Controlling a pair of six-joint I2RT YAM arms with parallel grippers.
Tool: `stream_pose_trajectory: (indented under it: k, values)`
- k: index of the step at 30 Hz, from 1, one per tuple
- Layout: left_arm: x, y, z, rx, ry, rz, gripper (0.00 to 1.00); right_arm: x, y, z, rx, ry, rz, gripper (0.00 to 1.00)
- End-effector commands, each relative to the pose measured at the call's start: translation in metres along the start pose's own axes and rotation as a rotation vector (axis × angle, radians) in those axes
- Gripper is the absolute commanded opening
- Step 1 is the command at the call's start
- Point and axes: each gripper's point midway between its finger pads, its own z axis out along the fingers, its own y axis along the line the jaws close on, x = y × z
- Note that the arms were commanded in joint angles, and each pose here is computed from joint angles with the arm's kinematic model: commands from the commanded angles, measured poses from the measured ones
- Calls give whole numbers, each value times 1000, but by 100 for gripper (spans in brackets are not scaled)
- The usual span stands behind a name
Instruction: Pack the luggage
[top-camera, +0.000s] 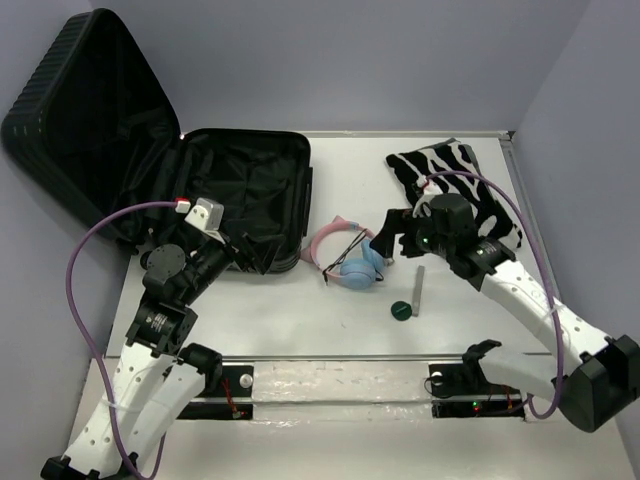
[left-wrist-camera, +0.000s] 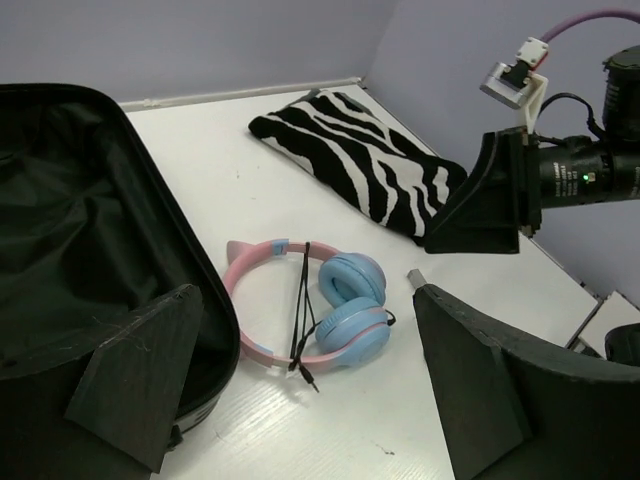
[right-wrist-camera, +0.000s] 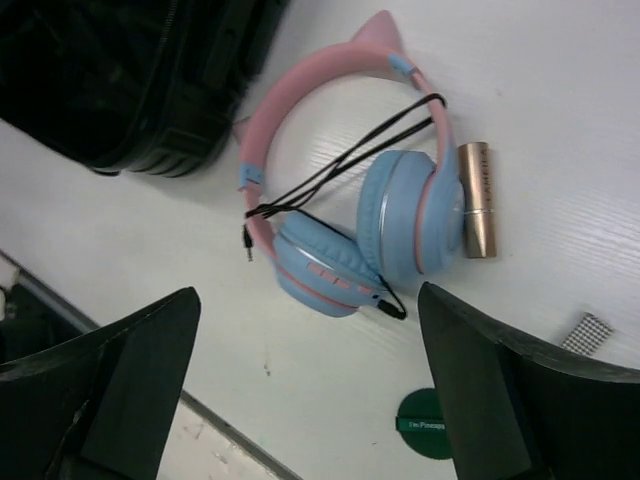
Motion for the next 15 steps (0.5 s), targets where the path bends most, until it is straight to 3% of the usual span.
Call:
stream_pose_trajectory:
  k: [1,9,15]
  values:
    - [-10,-6,-1,34,-23,38,99,-17,-16,22,145,-34,-47,96]
    - [-10,-5,-3,34,-28,50,99,-4,-33,65,296,37,-107,100]
    - [-9,-5,-2,36,-21,48,99,2,-35,93,312,81,-118,100]
